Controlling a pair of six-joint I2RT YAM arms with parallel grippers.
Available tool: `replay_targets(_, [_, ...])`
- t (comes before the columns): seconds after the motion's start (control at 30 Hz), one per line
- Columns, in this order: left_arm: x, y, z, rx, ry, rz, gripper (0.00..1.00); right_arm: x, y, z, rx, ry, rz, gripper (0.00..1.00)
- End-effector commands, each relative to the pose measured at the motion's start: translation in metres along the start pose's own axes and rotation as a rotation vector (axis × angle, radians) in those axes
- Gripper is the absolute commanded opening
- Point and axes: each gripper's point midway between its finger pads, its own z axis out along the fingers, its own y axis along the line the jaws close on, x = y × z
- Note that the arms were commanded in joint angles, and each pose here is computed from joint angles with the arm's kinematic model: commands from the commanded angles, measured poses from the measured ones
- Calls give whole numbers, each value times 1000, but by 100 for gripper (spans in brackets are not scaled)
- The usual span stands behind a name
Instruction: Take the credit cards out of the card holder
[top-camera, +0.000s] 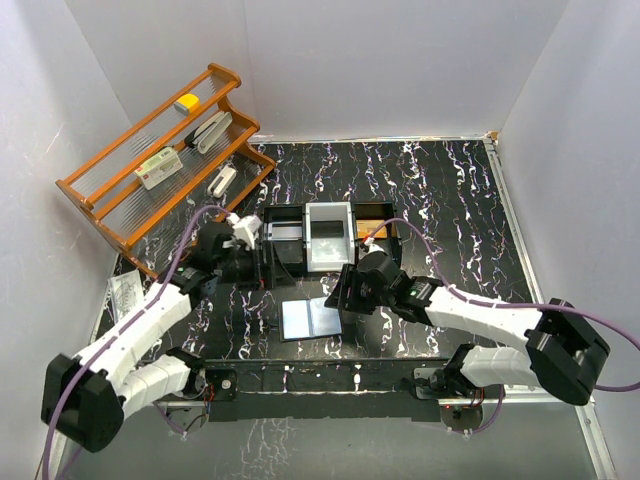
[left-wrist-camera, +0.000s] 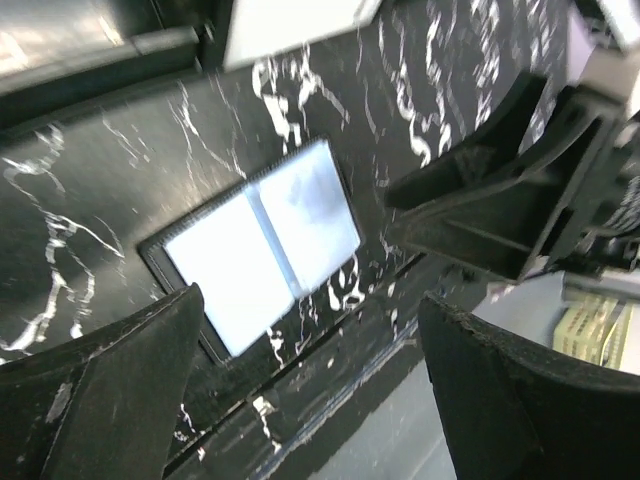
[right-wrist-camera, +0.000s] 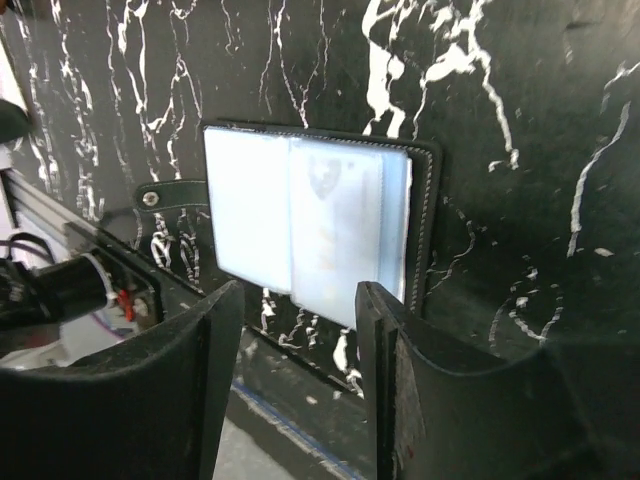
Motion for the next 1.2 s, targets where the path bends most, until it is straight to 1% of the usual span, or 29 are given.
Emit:
replay_targets(0.0, [35,2,17,-78,161,5,85,-2,28,3,-84,30,121,45])
replay_targets(0.07, [45,9,25,-120,192,-4,82,3,26,9,-70,58,123,43])
replay_targets(0.23, [54,18,37,-150,212,-31,78,10,19,20,-35,97,119,41])
replay_targets(0.4, [65,29,44,-206,255,-49,70,12,12,25,-6,104,116,39])
replay_targets(0.67, [84,40,47,-250,315,-64,55,18,3,30,29,124,116,38])
replay_targets(0.83, [97,52,46,-292,352,-64,47,19,-3,31,55,128,115,38])
replay_targets(1.0, [107,59,46,-317,384,-60,37,20,1,32,33,138,108,32])
replay_targets(1.17, [112,60,52,-304,388,-77,26,24,7,35,5,168,109,31])
